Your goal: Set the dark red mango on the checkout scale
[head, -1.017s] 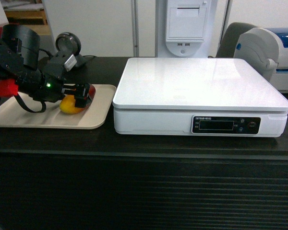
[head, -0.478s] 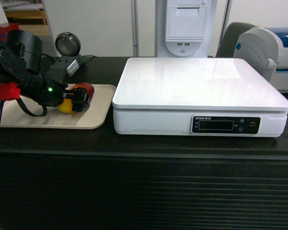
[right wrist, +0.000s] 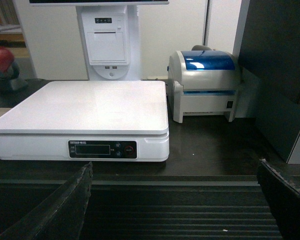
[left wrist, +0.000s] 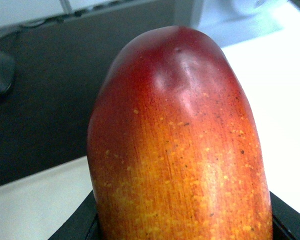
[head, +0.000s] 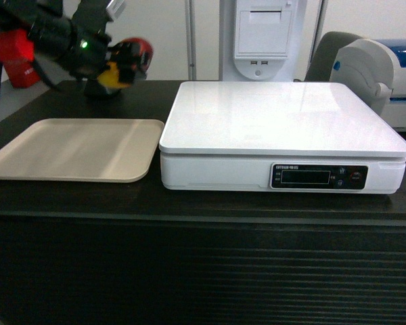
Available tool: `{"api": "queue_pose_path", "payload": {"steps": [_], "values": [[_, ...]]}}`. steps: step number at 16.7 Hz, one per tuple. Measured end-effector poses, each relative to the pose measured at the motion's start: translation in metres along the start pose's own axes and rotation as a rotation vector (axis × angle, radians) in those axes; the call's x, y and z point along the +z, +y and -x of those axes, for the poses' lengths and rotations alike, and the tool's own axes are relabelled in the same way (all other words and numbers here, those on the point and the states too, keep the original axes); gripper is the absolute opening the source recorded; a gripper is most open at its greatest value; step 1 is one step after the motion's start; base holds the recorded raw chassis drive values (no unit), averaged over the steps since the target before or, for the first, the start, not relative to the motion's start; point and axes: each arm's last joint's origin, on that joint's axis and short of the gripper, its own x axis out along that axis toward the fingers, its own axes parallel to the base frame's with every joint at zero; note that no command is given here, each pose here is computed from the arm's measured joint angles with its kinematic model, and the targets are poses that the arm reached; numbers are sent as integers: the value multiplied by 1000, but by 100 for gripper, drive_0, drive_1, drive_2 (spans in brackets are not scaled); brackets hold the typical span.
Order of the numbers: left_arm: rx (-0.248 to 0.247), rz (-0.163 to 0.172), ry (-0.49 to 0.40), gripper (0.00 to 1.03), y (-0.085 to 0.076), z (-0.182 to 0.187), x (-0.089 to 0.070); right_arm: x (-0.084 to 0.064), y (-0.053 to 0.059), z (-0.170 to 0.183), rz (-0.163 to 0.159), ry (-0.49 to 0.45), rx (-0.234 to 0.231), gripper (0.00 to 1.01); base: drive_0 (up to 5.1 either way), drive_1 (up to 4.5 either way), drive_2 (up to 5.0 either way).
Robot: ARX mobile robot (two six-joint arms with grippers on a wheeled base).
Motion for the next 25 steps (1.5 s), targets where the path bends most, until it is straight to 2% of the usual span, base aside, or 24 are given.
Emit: {"api": "queue_pose_path", "payload": {"steps": [1,3,5,7,10,11,12,15,19,20,22,23,24,25], "values": [[-29,-5,-42,57,-21,3,17,0,0,0,0,0,0,98,0,0,0],[-100,-15,-75,57,-64,3,33,0,0,0,0,0,0,98,0,0,0],[-152,-27,-54,57,-106,-5,35,0,0,0,0,0,0,98,0,0,0],[-197,-30,-31,57,-139,-15,34,0,0,0,0,0,0,98,0,0,0],[-230,-30,27,57,-172,-36,25,0,0,0,0,0,0,98,0,0,0],[-235,-34,67,57,-185,-48,17,0,0,0,0,0,0,98,0,0,0],[-220,-24,95,57,-191,-59,13,0,0,0,0,0,0,98,0,0,0],[-214,-12,133,57,-197,-68,6,0,0,0,0,0,0,98,0,0,0],[-218,-17,155,56,-200,-67,7,0,0,0,0,0,0,98,0,0,0],[-228,-19,148,68,-201,-68,7,0,0,0,0,0,0,98,0,0,0],[-240,-20,127,84,-201,-68,9,0,0,0,0,0,0,98,0,0,0],[-242,-20,114,97,-201,-67,11,0,0,0,0,0,0,98,0,0,0],[-243,-20,99,100,-201,-66,13,0,0,0,0,0,0,98,0,0,0],[-244,-13,76,97,-200,-65,15,0,0,0,0,0,0,98,0,0,0]]}}
